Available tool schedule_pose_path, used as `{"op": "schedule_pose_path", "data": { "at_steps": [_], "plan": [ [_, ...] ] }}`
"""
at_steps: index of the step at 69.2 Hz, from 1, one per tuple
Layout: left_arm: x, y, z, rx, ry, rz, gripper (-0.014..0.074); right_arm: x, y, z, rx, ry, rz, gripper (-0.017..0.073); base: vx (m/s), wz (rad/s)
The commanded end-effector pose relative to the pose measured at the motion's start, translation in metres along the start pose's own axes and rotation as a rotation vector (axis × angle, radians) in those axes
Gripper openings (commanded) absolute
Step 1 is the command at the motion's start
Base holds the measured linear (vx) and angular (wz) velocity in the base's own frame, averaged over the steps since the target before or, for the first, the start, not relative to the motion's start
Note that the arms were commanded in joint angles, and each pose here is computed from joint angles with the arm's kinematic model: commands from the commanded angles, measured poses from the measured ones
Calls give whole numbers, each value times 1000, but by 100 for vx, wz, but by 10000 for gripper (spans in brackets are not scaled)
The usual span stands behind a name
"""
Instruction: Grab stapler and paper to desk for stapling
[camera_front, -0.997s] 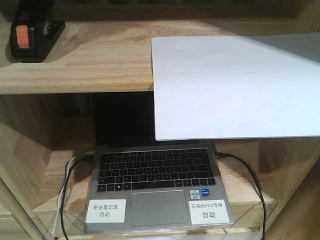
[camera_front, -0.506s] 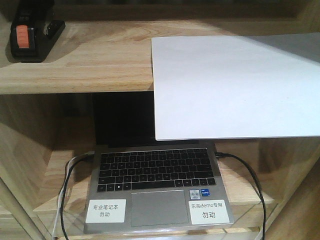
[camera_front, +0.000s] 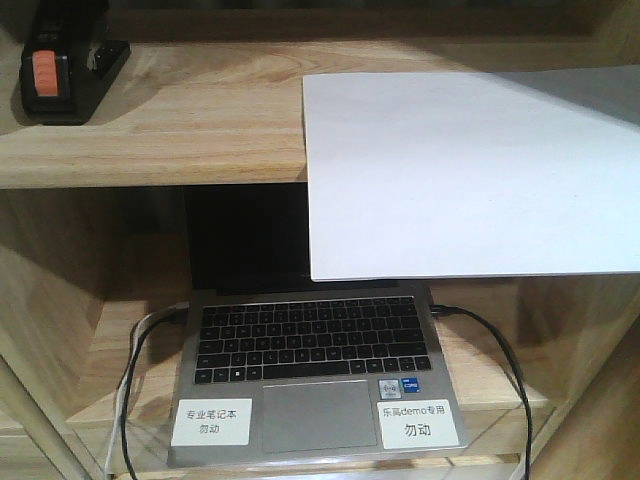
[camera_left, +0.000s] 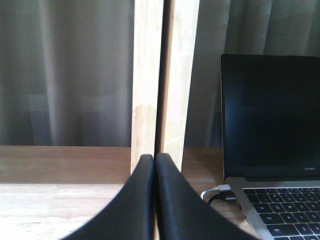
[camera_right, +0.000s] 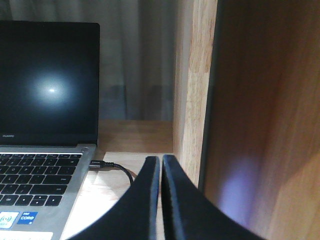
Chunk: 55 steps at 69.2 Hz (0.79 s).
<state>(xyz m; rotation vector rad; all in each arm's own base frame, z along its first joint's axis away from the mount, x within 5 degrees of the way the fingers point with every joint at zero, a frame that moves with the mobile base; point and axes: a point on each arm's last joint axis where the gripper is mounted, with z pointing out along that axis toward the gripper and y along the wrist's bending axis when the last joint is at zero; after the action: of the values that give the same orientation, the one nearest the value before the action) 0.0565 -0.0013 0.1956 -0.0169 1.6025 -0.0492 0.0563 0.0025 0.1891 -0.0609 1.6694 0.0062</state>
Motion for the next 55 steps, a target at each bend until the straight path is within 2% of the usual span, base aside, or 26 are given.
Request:
{"op": "schedule_pose_path", "data": {
  "at_steps": [1, 8, 25, 32, 41, 55],
  "plan": [
    [0, 0, 0, 7, -69, -8, -7, -3, -1, 0, 12, -71, -8, -4, 0, 0],
    [0, 0, 0, 7, -69, -8, -7, -3, -1, 0, 15, -76, -29, -4, 0, 0],
    [-2, 0, 0, 7, -90, -8, -7, -10, -1, -1, 19, -152, -22, -4, 0, 0],
    [-12, 0, -2, 8, -196, -9, -7, -16, -1, -2, 22, -213, -21, -4, 0, 0],
    [-34, 0, -8, 10, -390, -10, -7, -32, -2, -7, 32, -383, -23, -4, 0, 0],
    [-94, -3, -30, 19, -598, -11, -7, -78, -4, -25, 43, -551, -37, -4, 0, 0]
  ]
}}
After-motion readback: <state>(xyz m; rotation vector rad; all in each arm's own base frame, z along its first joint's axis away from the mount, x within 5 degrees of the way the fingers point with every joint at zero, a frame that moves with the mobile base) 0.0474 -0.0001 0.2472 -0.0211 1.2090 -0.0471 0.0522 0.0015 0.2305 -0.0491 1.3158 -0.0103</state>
